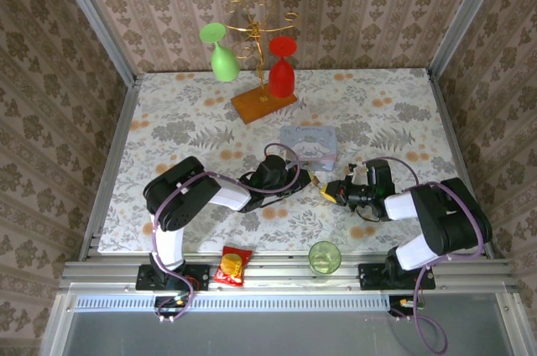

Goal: Unlock the padlock with the key

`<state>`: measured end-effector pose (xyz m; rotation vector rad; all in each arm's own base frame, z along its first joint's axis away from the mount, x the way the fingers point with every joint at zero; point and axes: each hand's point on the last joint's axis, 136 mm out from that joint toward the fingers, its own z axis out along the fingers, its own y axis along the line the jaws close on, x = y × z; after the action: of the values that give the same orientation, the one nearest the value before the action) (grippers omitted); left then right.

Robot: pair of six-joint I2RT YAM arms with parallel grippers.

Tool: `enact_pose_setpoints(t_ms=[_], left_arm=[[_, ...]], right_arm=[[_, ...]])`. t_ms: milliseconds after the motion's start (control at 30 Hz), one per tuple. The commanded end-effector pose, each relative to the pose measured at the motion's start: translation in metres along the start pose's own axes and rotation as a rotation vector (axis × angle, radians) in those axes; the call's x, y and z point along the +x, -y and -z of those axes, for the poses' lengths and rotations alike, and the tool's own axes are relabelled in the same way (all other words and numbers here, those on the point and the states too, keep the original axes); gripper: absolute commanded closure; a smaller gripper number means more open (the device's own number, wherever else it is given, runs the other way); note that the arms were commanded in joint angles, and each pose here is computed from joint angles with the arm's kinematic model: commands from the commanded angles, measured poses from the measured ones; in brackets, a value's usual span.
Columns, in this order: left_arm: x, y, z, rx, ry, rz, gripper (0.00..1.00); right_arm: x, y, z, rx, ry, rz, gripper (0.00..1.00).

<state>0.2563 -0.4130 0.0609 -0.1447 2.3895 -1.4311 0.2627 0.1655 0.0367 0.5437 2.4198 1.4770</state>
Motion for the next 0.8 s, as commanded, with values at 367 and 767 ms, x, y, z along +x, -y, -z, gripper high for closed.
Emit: enact_pose_setpoints(t_ms=[367,767], left_arm=[[-0.012,0.032,0.006,0.129,0.046,0.048,1.0],[-0.015,0.049,0.008,0.2,0.055,0.096,1.0]], right_arm=[[-0.014,-0.008,-0.004,-0.152,0.032,-0.038,1.0],[-0.024,-0.01,-0.007,-0.201,0.074,-0.074,1.0]])
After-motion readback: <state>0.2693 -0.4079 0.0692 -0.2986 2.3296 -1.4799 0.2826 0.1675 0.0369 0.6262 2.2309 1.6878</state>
